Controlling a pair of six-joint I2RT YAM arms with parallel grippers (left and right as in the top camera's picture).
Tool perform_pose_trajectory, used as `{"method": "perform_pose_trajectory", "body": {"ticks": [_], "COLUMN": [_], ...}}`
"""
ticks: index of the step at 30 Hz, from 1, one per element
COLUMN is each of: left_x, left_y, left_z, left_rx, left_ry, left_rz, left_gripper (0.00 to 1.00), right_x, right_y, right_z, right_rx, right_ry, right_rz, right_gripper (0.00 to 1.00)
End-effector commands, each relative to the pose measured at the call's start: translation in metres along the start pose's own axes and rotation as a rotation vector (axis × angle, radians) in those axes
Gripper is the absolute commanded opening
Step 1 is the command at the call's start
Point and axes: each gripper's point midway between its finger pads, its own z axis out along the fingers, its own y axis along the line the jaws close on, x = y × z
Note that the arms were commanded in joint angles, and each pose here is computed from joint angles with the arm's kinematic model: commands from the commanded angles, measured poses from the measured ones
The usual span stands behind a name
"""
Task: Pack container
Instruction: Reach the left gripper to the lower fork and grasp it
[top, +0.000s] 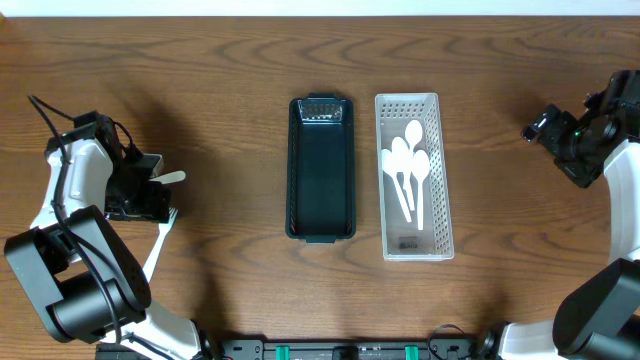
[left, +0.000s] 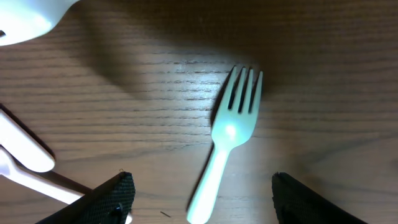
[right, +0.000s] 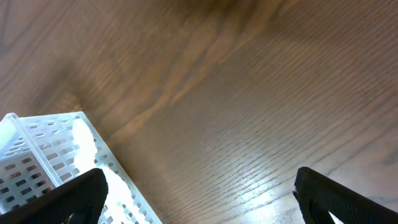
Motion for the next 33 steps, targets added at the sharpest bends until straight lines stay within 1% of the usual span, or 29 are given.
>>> {"method": "perform_pose_trajectory", "body": {"ticks": [1,9,14,17,20,26,30,33], "left_x": [0.009,0.013,0.013,0.012,0.011,0.018,0.016,0.013], "left_y": [0.0,-0.005,-0.008,-0.013,-0.013,-0.02,-0.025,-0.028], "left_z": [0.01,0.033,0.044,0.047,0.051,0.069,0.075,0.075], "left_rx": [-0.001,0.003,0.006,0.024,0.02,0.016,0.008,0.004], "left_ry": [0.039,0.03,0.012,-0.003,-0.009,-0.013,-0.023,-0.026], "left_rz": [0.03,0.043,0.091,0.122,0.124,0.134,0.154,0.169], "left_gripper": [0.72,0.72,0.7,0.65,0.63,0.63,0.56,0.55], "right_x": [0.0,-0.002,-0.003,-0.003,-0.004,-0.006,-0.005,-0.005], "right_y": [-0.001,0.0,0.0,0.001,0.001,0.002,0.002,0.002], "right_z": [0.002,0.002,0.002,0.002,0.002,0.002,0.002,0.002], "right_rx": [-0.003,-0.006,-0.008,-0.008,-0.01,-0.014,-0.013,-0.014], "right_ry": [0.004,-0.004,-0.008,-0.009,-0.012,-0.02,-0.019,-0.017], "right_rz": [0.015,0.014,0.013,0.013,0.012,0.013,0.014,0.014], "right_gripper": [0.99,0.99,0.99,0.99,0.99,0.99,0.99,0.99]}}
